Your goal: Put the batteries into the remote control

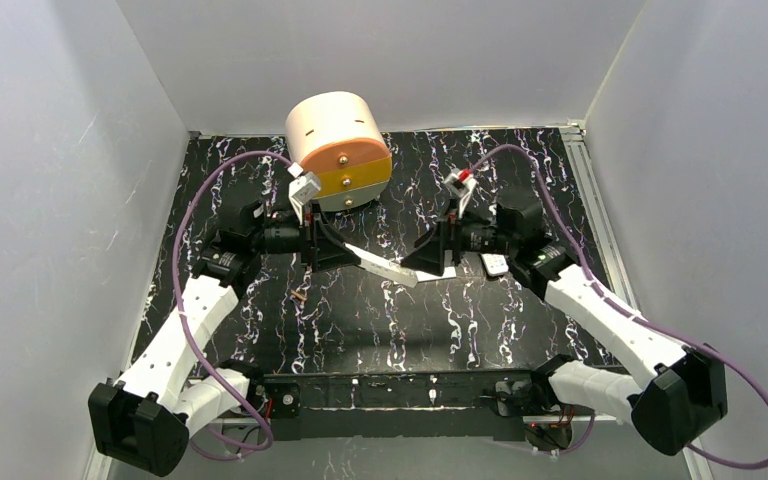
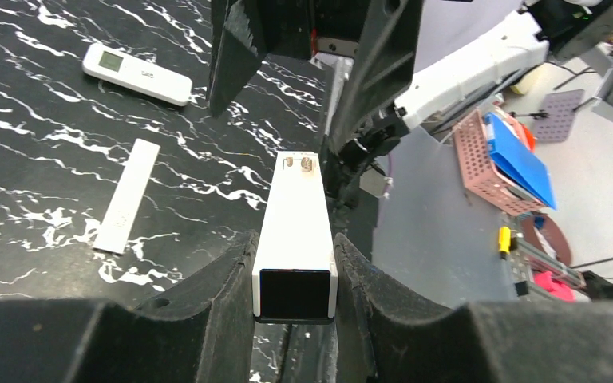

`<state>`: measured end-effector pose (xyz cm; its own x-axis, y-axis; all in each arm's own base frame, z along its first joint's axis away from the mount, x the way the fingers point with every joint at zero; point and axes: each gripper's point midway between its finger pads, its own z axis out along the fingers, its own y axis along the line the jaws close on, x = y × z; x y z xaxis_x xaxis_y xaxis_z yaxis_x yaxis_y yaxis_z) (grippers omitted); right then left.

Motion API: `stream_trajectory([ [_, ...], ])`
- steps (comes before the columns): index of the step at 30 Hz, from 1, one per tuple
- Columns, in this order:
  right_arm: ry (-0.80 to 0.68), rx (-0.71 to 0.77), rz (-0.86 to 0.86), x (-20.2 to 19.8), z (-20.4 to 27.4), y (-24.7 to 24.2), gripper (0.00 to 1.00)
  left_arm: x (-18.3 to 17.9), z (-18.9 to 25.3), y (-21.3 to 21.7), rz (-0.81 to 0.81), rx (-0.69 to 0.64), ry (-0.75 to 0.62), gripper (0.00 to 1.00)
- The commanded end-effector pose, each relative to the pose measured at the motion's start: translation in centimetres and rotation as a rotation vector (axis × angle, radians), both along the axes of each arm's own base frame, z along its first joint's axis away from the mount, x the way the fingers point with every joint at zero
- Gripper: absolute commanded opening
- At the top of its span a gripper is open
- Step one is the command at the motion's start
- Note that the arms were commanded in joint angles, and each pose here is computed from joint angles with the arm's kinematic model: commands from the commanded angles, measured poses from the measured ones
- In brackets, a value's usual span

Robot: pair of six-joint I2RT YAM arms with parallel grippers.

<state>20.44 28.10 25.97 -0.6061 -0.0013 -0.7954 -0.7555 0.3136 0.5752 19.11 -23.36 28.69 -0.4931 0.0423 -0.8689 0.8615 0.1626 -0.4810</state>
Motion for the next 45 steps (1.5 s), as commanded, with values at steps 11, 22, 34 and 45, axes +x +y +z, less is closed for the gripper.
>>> stream_trajectory([
  [11,-0.094,0.024,0.408,-6.5,1.9,3.6,0.48,-2.5,2.1,-0.1,-0.137,-0.027,0.063,0.00],
  [22,-0.138,0.049,0.260,-4.7,3.3,4.9,0.19,3.3,1.9,0.7,0.294,-0.044,0.108,0.67],
  [34,-0.223,-0.052,-0.124,0.3,1.8,9.0,0.16,7.2,-2.7,2.6,0.693,-0.246,0.565,0.78],
  [45,-0.225,-0.223,-0.265,0.3,-0.4,11.6,0.15,7.8,-5.2,3.0,0.761,-0.246,0.667,0.38],
])
